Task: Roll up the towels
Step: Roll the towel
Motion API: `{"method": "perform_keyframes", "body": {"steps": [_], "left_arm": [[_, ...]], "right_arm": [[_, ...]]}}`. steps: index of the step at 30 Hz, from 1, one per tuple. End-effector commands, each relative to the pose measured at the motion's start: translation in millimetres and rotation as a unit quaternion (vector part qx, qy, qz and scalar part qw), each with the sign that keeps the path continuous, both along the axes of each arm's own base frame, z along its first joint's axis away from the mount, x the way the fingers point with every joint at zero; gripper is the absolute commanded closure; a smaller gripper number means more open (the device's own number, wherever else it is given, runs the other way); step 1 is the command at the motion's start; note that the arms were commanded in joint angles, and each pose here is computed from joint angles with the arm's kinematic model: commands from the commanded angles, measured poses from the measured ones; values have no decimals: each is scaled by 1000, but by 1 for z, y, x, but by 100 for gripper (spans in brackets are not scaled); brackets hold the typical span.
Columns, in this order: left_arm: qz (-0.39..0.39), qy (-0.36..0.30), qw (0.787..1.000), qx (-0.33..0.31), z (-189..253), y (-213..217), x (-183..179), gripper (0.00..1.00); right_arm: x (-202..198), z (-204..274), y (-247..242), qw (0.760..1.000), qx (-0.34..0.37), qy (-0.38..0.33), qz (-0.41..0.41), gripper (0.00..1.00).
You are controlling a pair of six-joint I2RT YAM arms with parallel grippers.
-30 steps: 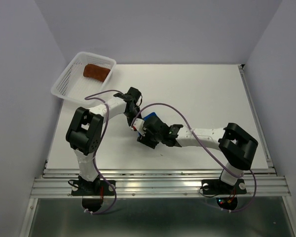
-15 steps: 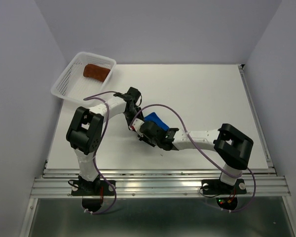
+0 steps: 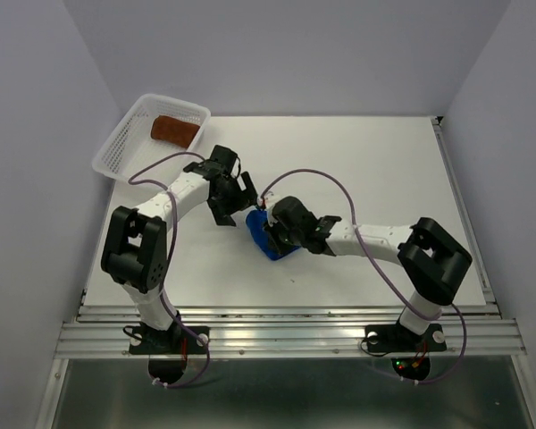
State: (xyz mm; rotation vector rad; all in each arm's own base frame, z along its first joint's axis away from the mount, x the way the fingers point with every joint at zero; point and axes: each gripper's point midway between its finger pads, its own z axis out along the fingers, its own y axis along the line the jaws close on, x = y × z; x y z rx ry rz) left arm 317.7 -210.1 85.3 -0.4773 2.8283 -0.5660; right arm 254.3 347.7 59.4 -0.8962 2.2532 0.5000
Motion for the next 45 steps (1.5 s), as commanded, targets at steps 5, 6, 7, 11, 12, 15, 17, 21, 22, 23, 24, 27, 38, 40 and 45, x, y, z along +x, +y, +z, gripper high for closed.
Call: {"method": "perform_keyframes", "body": {"steps": [5,6,7,11,12,15,17,21,22,23,24,27,38,40,45], "left_arm": [[6,-61,998,-22,25,9,12,1],[1,-63,998,-25,25,8,12,1],[-6,-64,997,-33,25,5,11,1],[-30,-69,995,-62,25,-6,10,1],[-37,-74,994,-74,27,-11,10,1],[-57,-84,991,-91,29,-20,9,1],[-69,-85,990,-92,27,-25,7,1],[-96,-86,986,-109,25,-40,2,1],[-104,-87,984,-117,26,-46,0,1],[-109,-86,983,-120,25,-49,-1,1],[-113,-86,982,-122,23,-53,0,1],[-127,-84,980,-127,20,-63,0,1],[-155,-79,971,-165,9,-94,6,1],[-161,-78,968,-176,6,-100,5,1],[-166,-84,963,-195,5,-110,9,1]], "right_arm": [[3,28,-9,971,186,149,-14,99],[9,25,-18,966,198,163,-28,99],[5,30,-16,958,219,182,-14,99],[10,29,-28,935,260,237,-31,99],[16,29,-37,927,274,251,-45,99],[32,22,-56,912,289,280,-85,99],[39,12,-67,897,297,307,-109,99],[51,4,-86,873,318,342,-139,99],[55,3,-91,869,322,345,-146,99],[53,2,-91,867,322,351,-145,99],[56,-2,-95,863,323,356,-154,99],[57,-9,-103,842,333,388,-173,99],[72,-36,-118,810,334,427,-225,95],[73,-35,-117,807,336,432,-222,94],[75,-46,-122,815,308,429,-240,90]]}}
